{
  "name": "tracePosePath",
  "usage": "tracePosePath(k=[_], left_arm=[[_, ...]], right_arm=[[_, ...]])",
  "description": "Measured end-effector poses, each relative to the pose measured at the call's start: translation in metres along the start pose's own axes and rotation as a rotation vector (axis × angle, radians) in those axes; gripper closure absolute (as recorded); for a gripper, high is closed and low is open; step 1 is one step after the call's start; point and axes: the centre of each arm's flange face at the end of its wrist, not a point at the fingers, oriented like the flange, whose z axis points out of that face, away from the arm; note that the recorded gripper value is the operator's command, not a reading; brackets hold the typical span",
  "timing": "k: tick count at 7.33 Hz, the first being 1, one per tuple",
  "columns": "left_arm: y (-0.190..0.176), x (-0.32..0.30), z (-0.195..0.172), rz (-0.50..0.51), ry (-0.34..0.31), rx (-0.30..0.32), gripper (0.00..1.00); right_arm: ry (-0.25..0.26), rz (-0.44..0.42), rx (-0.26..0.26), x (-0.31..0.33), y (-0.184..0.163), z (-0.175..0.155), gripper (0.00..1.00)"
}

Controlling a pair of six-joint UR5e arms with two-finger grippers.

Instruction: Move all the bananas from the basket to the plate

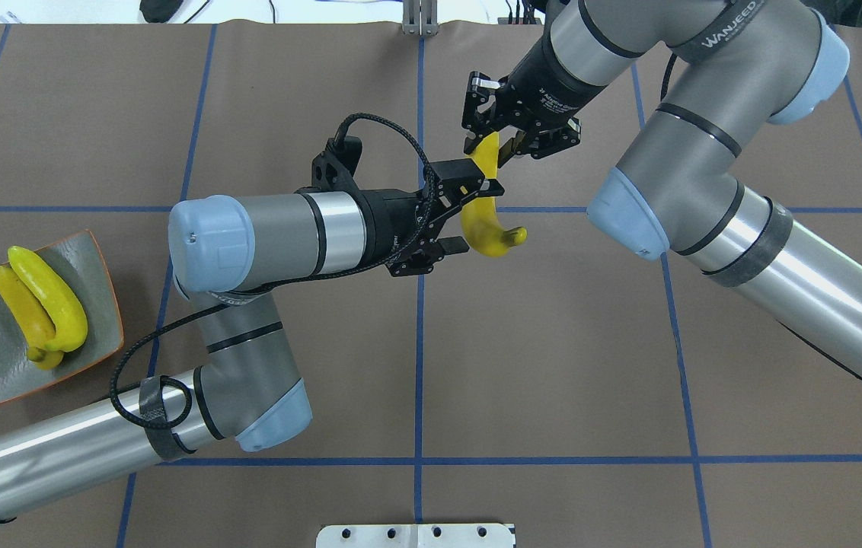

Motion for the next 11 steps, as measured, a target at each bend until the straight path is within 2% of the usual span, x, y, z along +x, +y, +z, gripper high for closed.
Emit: tracePosePath(k=[2,3,4,5,6,7,11], left_arm=[[0.0009,-0.0011,0.0037,-0.001,-0.004,-0.001,0.29],[0.0019,-0.0035,0.0053,-0.002,-0.008,-0.002,0.46],[0.0031,-0.0048,0.0062,-0.004,-0.010,-0.004,0.77],[0.0044,-0.0057,0.0067,-0.005,-0.011,-0.007,1.00],[0.0060,-0.0066,0.0071,-0.006,-0.013,-0.010,1.00],[0.0070,-0.0075,0.0071,-0.006,-0.015,-0.012,1.00],[0.0070,-0.0089,0.0047,-0.007,-0.018,-0.017,1.00]], right_arm=[[0.000,0.000,-0.001,-0.0001,0.0003,0.0003,1.00],[0.000,0.000,-0.002,-0.0001,0.0005,0.0005,1.00],[0.000,0.000,-0.002,-0.0001,0.0007,0.0008,1.00],[0.001,0.000,-0.004,0.0004,0.0014,0.0021,1.00],[0.003,0.000,-0.006,0.0010,0.0023,0.0037,0.85],[0.005,0.000,-0.008,0.0024,0.0028,0.0052,0.01],[0.001,0.032,-0.012,0.0037,0.0026,0.0049,0.00]])
